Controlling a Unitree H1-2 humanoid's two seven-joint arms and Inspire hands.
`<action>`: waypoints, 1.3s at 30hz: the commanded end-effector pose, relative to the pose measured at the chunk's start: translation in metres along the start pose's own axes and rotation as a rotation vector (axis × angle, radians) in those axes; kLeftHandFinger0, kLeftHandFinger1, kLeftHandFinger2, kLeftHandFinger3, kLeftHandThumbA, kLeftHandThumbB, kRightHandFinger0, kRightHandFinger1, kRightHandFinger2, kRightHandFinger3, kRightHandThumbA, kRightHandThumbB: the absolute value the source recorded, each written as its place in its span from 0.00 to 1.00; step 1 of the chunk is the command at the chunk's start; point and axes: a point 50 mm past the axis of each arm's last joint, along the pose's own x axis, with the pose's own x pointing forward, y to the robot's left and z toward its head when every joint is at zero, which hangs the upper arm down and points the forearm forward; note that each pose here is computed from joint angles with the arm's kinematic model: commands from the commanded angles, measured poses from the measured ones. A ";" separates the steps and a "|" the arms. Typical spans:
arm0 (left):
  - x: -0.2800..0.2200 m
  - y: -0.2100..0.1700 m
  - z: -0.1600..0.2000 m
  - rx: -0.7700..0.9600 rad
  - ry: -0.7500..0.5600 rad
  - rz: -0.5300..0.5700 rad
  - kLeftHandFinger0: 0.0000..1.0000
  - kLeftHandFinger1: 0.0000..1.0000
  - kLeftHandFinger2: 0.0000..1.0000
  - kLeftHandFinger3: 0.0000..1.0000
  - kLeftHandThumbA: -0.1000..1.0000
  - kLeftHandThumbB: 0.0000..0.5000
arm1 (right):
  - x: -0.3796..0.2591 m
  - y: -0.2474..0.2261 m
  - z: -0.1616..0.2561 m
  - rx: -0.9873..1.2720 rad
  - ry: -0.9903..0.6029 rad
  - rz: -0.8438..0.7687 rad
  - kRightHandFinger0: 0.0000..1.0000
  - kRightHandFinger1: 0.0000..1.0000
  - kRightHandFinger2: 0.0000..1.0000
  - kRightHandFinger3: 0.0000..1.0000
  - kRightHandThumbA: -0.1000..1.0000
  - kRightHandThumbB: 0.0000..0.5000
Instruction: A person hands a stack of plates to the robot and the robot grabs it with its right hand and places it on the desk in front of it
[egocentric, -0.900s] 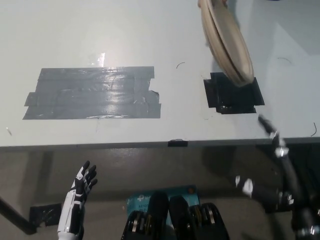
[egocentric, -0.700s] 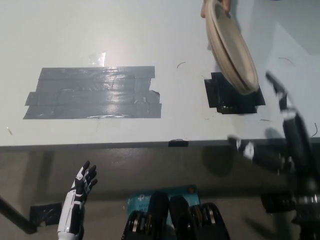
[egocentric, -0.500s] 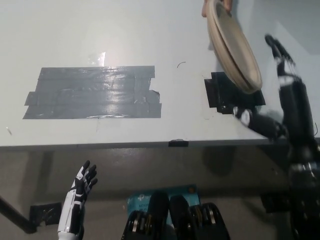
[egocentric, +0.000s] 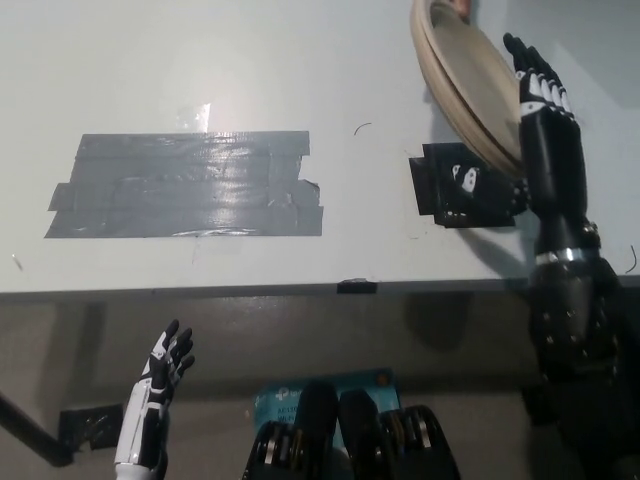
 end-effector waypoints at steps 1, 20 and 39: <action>0.005 0.003 0.009 -0.002 -0.058 0.017 1.00 1.00 1.00 1.00 1.00 0.37 | 0.029 -0.008 0.014 -0.024 -0.082 -0.092 1.00 1.00 1.00 1.00 1.00 0.70; 0.007 0.003 0.011 0.010 -0.065 0.009 1.00 1.00 1.00 1.00 1.00 0.34 | 0.059 0.021 0.012 -0.201 -0.100 -0.027 1.00 1.00 1.00 1.00 0.76 0.95; 0.011 0.003 0.013 0.001 -0.068 -0.002 1.00 1.00 1.00 1.00 1.00 0.33 | 0.065 0.001 0.004 -0.312 -0.090 -0.296 0.00 0.00 0.04 0.08 1.00 0.07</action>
